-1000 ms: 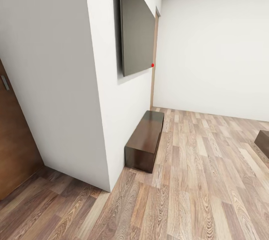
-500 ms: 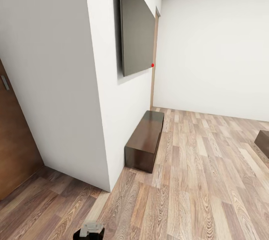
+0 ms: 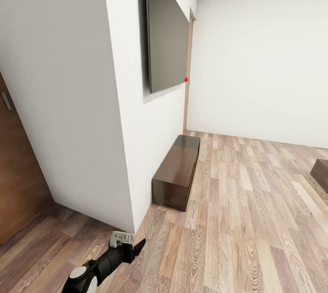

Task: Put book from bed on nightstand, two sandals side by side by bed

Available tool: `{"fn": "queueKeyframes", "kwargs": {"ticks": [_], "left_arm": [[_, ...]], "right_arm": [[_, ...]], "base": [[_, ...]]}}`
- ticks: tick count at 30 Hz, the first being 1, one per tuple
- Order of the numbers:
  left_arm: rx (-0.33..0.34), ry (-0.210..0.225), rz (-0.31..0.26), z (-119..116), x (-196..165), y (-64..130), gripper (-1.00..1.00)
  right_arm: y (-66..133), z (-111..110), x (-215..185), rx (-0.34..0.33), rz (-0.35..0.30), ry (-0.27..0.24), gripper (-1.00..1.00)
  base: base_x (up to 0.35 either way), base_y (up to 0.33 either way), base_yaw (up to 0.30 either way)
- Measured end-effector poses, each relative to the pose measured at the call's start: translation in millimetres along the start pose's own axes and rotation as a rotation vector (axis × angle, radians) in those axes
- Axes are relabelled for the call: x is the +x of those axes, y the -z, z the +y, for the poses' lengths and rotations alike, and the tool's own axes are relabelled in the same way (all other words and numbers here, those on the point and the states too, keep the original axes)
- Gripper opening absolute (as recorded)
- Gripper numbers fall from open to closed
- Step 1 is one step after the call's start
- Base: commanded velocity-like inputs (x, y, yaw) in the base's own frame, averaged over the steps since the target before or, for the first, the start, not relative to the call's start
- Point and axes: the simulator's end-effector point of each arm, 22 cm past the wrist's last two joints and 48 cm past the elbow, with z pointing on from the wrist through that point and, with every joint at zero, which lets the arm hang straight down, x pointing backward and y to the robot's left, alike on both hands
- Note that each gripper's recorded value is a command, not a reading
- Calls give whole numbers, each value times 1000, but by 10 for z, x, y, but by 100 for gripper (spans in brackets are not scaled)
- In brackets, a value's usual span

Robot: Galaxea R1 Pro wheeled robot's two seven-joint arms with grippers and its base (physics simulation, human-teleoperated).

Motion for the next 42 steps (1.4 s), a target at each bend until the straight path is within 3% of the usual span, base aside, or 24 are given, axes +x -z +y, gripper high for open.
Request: {"fn": "queueKeyframes", "kwargs": {"ticks": [4,6,12,18,20,25,27,28,29,34,38,42], "left_arm": [[113,96,-13,-145,-134,59,100],[125,109,-2,-100,-141,97,100],[108,118,12,10,-120,126,100],[104,120,15,22,-112,125,100],[104,120,16,20,-111,124,100],[104,120,16,17,-112,124,100],[105,119,14,17,-118,125,100],[104,119,14,19,-120,125,100],[103,119,14,20,-118,125,100],[104,120,15,9,-112,118,100],[105,120,16,-1,-109,115,100],[106,121,16,-5,-108,113,100]], "right_arm": [[0,0,-2,0,0,1,100],[0,0,-4,0,-1,1,100],[-3,-5,-58,-1,-9,4,100],[4,-16,-618,3,-92,8,100],[7,-15,-678,4,-82,9,100],[-7,66,-713,-3,26,4,100],[-28,165,-1007,-15,37,1,100],[-34,286,-1384,-29,25,-1,100],[-7,421,-1992,-47,-48,-5,100],[94,600,-2725,-72,-116,-7,100],[139,658,-2897,-80,-98,-6,100],[157,685,-2826,-82,-21,-2,100]], "base": [[0,0,0],[0,0,0],[0,0,0],[0,0,0],[0,0,0],[0,0,0],[0,0,0],[0,0,0],[0,0,0],[0,0,0],[0,0,0],[0,0,0]]}}
